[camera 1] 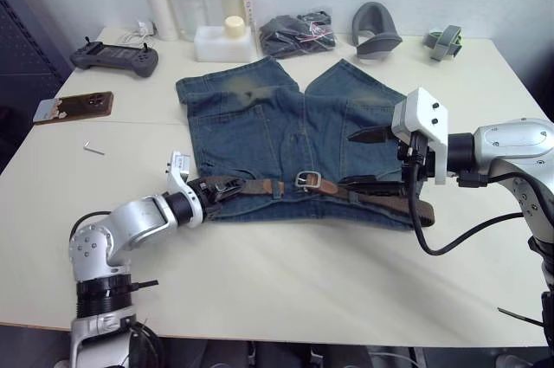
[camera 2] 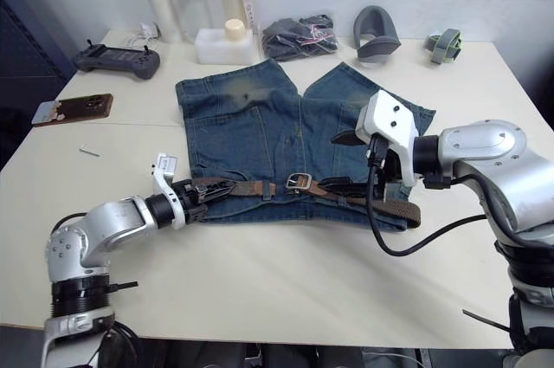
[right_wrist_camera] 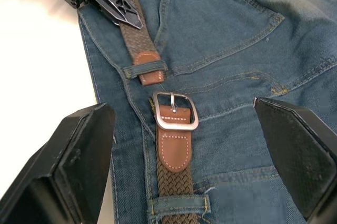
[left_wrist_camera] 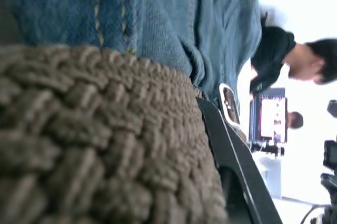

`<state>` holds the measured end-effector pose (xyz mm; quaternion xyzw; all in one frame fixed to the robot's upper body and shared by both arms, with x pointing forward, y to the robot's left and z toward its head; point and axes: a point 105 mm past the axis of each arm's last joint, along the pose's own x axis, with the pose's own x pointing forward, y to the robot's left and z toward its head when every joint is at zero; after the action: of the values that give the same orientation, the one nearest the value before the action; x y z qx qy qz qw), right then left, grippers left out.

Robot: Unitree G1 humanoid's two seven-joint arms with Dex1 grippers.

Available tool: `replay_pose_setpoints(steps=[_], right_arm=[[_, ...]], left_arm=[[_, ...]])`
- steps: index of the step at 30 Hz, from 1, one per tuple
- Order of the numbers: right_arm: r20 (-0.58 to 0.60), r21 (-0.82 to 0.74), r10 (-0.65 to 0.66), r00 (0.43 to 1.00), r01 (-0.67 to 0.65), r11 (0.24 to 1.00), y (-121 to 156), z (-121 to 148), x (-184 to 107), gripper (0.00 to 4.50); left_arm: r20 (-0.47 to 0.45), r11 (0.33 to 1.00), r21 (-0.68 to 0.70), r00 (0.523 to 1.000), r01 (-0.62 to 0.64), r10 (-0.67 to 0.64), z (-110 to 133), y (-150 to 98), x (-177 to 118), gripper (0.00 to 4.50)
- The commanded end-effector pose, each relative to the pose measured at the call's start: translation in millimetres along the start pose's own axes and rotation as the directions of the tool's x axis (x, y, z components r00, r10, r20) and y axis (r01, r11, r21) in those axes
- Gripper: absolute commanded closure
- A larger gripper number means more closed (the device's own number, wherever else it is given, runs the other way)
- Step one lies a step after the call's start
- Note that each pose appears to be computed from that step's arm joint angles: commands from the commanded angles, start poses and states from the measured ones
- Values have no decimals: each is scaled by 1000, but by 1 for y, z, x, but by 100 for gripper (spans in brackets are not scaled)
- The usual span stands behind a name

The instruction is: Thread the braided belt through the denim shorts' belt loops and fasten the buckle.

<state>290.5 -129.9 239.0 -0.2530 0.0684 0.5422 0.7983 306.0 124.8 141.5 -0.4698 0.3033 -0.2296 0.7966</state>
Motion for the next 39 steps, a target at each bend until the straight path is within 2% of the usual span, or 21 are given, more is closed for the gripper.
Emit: replay_pose_setpoints(steps=[1, 8, 15, 21, 24, 26, 27, 30, 36, 39], right_arm=[[10, -64, -13, 1000, 14, 998, 1, 11, -4, 1], [3, -68, 0, 1000, 0, 998, 7, 6, 3, 1], [-73, -159, -15, 997, 4, 987, 23, -21, 17, 1], [-93, -193, -23, 995, 5, 981, 27, -29, 19, 1], [-89, -197, -34, 995, 16, 980, 26, -29, 19, 1], [-87, -201, -37, 996, 19, 979, 25, -28, 19, 0], [-86, -204, -39, 996, 21, 979, 25, -28, 19, 0], [-85, -209, -45, 995, 27, 978, 23, -28, 20, 0], [-90, -219, -53, 995, 33, 975, 21, -27, 20, 0], [-94, -222, -59, 994, 37, 974, 21, -27, 18, 0]], left_arm=[[22, 999, -34, 1000, 9, -9, -8, -9, 4, 450], [-27, 995, -98, 1000, 13, -15, -34, -13, 16, 450], [-28, 985, -161, 997, 67, -73, -36, -27, 27, 450], [-92, 992, -71, 989, 106, -112, -39, -29, 26, 450], [-95, 991, -67, 987, 120, -126, -41, -36, 29, 450], [-116, 988, -53, 982, 146, -151, -46, -42, 31, 361], [-110, 988, -70, 983, 140, -147, -45, -43, 33, 335], [-108, 986, -102, 984, 130, -141, -44, -46, 38, 335], [-242, 984, -29, 954, 174, -176, -61, -59, 51, 335], [-265, 985, -16, 950, 170, -168, -65, -58, 52, 335]])
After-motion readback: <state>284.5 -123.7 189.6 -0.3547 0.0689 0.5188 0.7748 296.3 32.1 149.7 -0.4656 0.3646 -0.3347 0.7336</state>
